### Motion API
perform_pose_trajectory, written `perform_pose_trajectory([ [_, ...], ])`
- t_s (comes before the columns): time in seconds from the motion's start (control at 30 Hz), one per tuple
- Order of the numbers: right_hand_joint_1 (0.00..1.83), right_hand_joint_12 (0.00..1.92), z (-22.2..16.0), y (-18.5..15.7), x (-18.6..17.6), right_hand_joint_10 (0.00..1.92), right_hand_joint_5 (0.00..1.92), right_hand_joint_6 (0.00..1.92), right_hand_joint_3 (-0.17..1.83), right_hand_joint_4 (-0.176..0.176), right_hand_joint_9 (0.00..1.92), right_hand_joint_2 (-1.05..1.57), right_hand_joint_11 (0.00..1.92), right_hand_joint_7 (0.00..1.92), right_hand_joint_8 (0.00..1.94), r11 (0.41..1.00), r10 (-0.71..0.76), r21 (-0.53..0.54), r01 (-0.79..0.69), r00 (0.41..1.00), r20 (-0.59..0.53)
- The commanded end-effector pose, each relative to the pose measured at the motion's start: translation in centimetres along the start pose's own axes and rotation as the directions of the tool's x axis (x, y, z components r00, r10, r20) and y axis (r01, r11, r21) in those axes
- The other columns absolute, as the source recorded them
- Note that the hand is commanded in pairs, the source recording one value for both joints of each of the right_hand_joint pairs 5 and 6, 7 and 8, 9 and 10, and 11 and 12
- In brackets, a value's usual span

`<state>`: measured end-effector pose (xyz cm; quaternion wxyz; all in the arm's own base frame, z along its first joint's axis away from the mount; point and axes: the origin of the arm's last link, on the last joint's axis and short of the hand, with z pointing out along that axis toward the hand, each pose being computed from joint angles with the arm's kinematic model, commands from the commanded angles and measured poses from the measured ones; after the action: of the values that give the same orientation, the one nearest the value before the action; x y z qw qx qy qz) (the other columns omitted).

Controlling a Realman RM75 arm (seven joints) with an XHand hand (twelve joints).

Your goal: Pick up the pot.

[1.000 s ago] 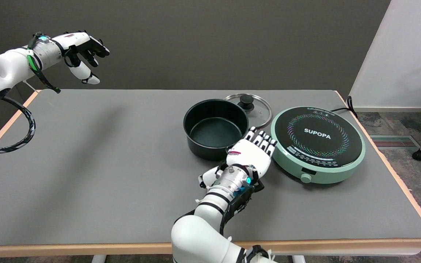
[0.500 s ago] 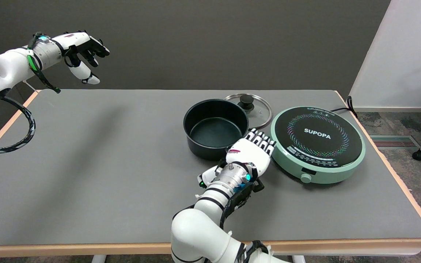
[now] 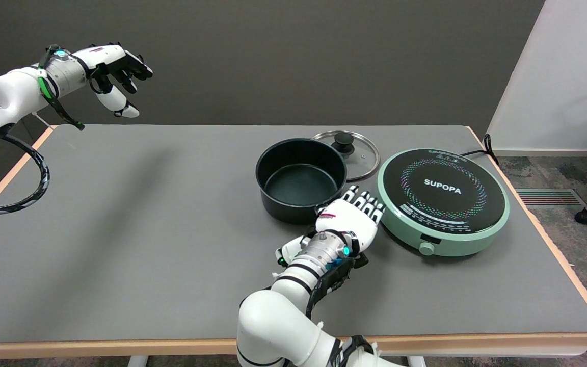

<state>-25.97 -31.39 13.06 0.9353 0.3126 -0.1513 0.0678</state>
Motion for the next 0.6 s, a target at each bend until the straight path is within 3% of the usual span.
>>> perform_pose_trajectory([
  [0.03, 1.12, 0.13, -0.18, -0.11, 0.16, 0.13, 0.13, 0.13, 1.15, 0.176, 0.13, -0.39, 0.13, 0.13, 0.13, 1.000, 0.004, -0.004, -0.003, 1.000, 0.015],
  [0.27, 1.13, 0.38, -0.08, -0.17, 0.29, 0.38, 0.38, 0.38, 1.22, 0.176, 0.38, -0.47, 0.38, 0.38, 0.38, 1.000, 0.004, 0.001, -0.004, 1.000, 0.006],
  [0.6, 1.14, 0.43, 0.16, -0.48, 0.71, 0.43, 0.43, 0.43, 1.18, 0.176, 0.43, -0.42, 0.43, 0.43, 0.43, 1.000, 0.005, 0.003, -0.005, 1.000, -0.004],
])
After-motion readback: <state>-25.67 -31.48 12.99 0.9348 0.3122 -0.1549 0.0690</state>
